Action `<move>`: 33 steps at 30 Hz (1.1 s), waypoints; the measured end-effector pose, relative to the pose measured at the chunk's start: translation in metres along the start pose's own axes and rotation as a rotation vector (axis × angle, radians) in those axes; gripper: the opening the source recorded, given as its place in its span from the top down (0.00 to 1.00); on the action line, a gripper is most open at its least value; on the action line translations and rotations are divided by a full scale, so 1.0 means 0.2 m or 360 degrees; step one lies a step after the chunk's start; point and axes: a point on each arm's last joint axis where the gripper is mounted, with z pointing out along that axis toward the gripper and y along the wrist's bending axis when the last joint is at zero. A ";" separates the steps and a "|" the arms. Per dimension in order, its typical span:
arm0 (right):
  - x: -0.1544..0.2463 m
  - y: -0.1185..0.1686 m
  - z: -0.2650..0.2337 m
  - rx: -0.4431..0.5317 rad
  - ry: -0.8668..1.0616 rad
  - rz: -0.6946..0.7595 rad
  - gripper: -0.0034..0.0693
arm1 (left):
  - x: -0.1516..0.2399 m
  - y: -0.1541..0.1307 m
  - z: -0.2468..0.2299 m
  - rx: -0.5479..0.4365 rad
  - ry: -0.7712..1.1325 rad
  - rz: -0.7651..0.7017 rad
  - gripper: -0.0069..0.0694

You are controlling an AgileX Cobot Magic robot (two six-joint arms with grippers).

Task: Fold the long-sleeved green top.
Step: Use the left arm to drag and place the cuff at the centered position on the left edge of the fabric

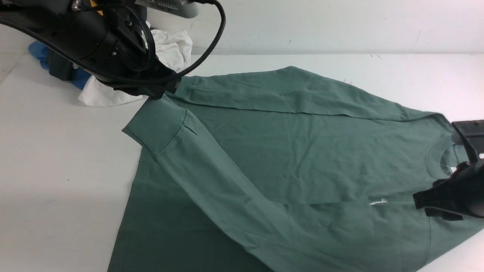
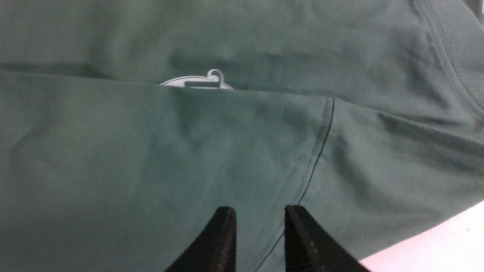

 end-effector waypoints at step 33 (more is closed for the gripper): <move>-0.06 -0.14 0.13 0.0285 0.0054 0.0047 0.95 | -0.04 0.10 0.26 -0.0172 -0.0001 0.0083 0.92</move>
